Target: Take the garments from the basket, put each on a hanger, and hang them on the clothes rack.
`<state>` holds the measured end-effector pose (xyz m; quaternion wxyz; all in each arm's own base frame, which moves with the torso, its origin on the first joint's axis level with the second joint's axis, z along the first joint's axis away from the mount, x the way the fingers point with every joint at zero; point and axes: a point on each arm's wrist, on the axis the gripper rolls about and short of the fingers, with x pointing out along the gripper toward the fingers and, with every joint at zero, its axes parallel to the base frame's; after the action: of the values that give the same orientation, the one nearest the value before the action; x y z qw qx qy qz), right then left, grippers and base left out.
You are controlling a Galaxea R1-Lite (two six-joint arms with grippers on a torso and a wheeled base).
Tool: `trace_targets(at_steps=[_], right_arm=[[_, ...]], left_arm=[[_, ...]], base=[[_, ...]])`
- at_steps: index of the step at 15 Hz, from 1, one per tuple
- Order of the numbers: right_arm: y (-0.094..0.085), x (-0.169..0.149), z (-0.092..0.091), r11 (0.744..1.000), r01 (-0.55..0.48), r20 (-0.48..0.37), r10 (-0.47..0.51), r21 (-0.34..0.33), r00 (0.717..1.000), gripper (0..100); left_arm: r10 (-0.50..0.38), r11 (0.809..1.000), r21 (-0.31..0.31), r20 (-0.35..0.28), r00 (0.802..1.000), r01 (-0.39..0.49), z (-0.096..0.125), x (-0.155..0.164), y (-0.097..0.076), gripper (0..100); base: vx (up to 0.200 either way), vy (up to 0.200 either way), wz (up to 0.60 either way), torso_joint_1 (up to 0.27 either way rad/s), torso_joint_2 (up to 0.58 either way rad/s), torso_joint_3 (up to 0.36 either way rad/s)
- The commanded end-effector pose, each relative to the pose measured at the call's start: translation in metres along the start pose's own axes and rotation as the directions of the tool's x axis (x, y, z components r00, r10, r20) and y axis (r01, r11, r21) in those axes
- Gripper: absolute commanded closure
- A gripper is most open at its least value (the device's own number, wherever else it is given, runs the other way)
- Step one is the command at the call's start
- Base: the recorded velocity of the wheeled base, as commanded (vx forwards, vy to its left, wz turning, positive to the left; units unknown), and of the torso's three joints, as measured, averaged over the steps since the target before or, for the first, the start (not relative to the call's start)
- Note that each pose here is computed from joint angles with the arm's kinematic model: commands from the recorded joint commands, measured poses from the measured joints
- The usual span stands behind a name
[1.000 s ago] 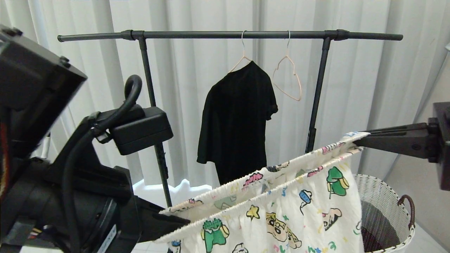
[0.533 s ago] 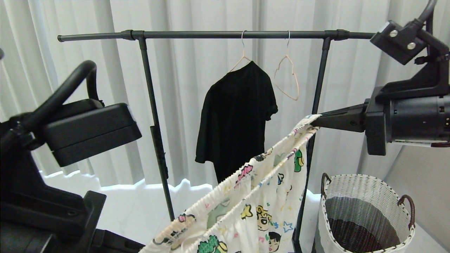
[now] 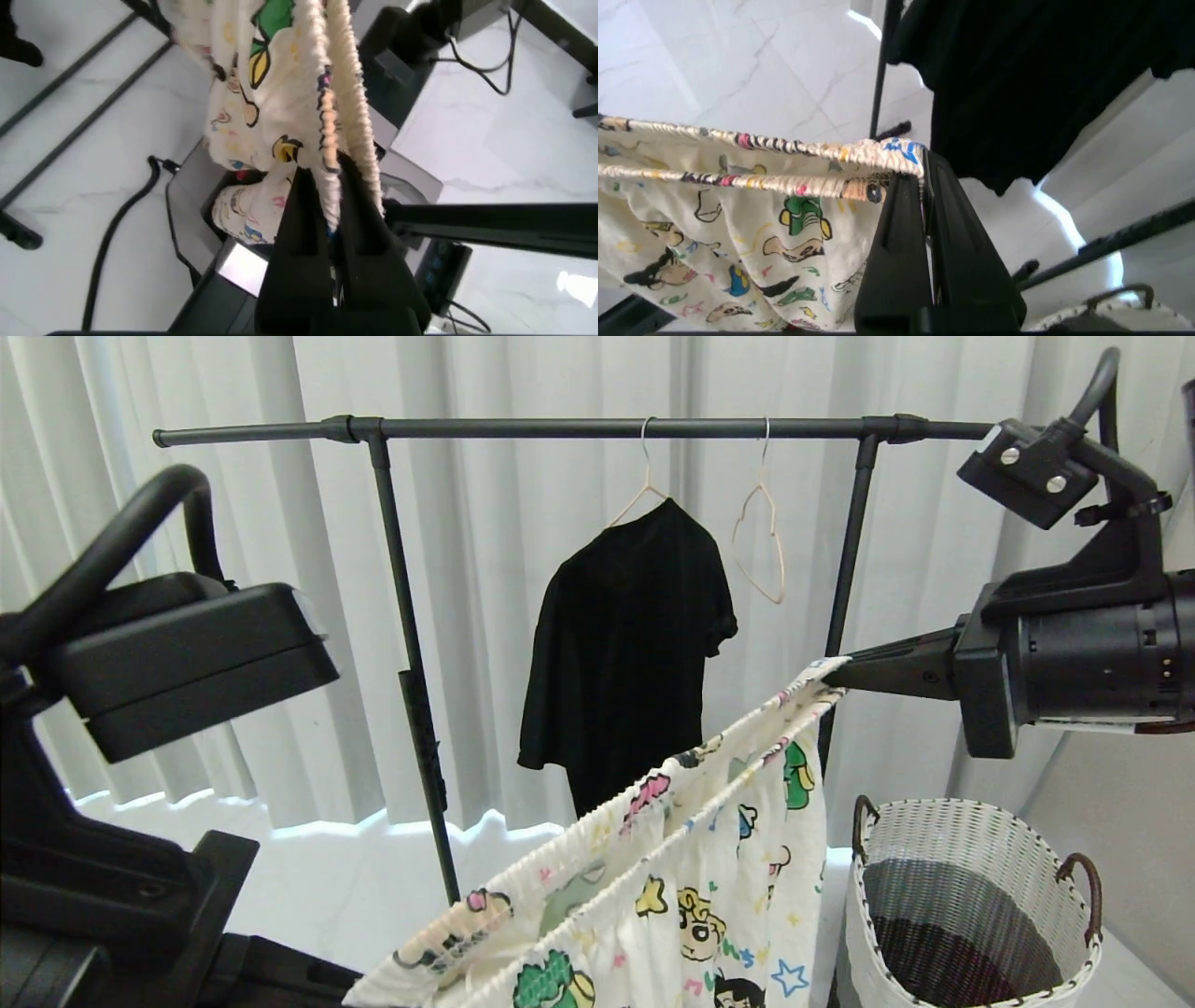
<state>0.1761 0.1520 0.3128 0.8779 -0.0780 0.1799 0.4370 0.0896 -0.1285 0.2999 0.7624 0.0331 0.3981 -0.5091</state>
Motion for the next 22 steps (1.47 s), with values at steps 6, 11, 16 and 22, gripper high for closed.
trace_targets(at_steps=[6, 11, 16, 22], right_arm=[[0.007, -0.083, -0.001, 0.996, 0.062, -0.147, -0.051, 0.067, 0.988, 100], [0.007, -0.079, -0.007, 0.990, 0.126, -0.185, -0.113, 0.058, 0.976, 100], [0.006, -0.078, -0.007, 0.987, 0.137, -0.182, -0.120, 0.082, 0.976, 100], [0.009, -0.082, -0.022, 0.989, 0.128, -0.214, -0.109, 0.078, 0.971, 0]], left_arm=[[0.369, 0.928, -0.008, 0.145, 0.918, -0.372, 0.063, 0.033, 0.055, 100], [0.425, 0.899, 0.043, 0.154, 0.892, -0.436, 0.065, 0.036, 0.053, 100], [0.426, 0.898, 0.050, 0.152, 0.892, -0.437, 0.064, 0.036, 0.053, 100], [0.418, 0.898, 0.079, 0.152, 0.896, -0.433, 0.064, 0.037, 0.051, 100]], base=[[0.000, 0.000, 0.00, 0.000, 0.00, 0.000], [0.000, 0.000, 0.00, 0.000, 0.00, 0.000], [0.000, 0.000, 0.00, 0.000, 0.00, 0.000], [0.000, 0.000, 0.00, 0.000, 0.00, 0.000]])
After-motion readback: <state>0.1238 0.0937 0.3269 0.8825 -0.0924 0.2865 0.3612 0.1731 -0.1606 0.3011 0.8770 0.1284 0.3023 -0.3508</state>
